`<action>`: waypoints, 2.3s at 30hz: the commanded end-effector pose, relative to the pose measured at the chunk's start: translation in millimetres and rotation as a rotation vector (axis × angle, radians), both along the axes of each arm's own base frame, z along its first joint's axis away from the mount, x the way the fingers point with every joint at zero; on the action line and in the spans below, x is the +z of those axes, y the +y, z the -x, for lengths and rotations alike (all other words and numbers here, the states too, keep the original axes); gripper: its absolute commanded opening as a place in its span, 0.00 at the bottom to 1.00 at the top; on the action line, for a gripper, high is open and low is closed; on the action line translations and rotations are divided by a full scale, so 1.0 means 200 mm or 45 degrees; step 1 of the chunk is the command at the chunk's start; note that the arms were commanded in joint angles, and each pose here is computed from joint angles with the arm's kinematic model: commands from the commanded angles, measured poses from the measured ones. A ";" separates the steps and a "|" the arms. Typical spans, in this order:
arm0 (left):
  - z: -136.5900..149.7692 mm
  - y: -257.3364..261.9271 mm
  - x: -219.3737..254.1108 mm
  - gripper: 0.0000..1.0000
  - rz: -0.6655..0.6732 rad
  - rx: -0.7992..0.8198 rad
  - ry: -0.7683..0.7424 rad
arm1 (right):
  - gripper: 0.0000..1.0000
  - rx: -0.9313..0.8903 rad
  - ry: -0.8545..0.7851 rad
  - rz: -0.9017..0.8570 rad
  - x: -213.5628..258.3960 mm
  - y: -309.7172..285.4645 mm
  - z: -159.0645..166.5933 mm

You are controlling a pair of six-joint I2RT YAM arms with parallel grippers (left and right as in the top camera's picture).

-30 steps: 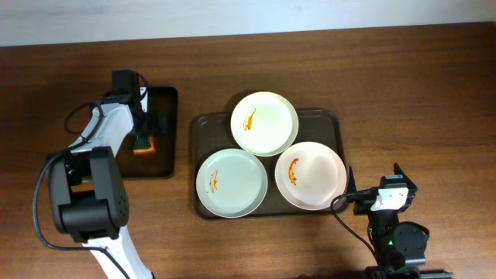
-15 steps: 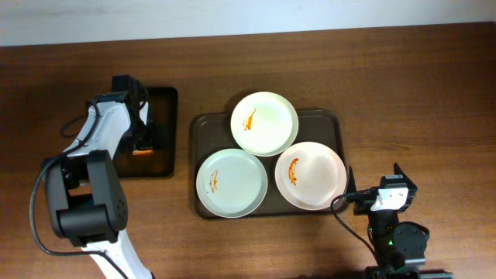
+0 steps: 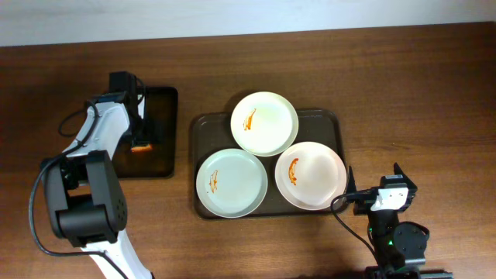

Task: Clean dirty plates on tray and stack at the side
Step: 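Reach the left gripper into the black tray and grasp the sponge, then lift the sponge with the left gripper and hold it above the tray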

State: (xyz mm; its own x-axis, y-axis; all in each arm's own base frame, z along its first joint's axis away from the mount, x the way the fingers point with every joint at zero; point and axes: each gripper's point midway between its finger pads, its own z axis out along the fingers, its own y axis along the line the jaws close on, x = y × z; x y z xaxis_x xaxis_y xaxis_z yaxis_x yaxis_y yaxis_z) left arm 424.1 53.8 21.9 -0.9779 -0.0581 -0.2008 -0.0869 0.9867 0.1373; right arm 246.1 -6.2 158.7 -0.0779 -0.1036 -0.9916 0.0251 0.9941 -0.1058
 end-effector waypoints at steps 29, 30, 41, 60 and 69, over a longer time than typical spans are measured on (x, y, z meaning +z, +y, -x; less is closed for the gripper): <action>-0.21 0.00 0.44 0.00 0.056 0.076 -0.126 | 0.98 -0.021 0.008 -0.004 -0.02 -0.02 0.00; -0.24 -0.03 0.57 0.00 0.104 0.064 -0.190 | 0.98 -0.021 0.008 -0.004 -0.02 -0.02 0.00; -0.17 -0.17 0.36 0.00 0.616 0.074 -0.155 | 0.98 -0.021 0.008 -0.004 -0.02 -0.02 0.00; 0.00 -0.24 0.40 0.00 1.312 0.781 0.151 | 0.98 -0.021 0.008 -0.004 -0.02 -0.02 0.00; -0.10 -0.28 0.99 0.00 1.881 0.719 0.056 | 0.98 -0.021 0.008 -0.004 -0.02 -0.02 0.00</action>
State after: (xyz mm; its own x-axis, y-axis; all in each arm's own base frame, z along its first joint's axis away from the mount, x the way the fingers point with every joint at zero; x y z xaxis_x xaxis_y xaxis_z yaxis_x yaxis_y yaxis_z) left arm 440.2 4.4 151.9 -0.7201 -0.5599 0.4099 -0.5997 0.2052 -0.7735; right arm 246.1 -6.2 158.7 -0.0779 -0.1036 -0.9916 0.0251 0.9941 -0.1058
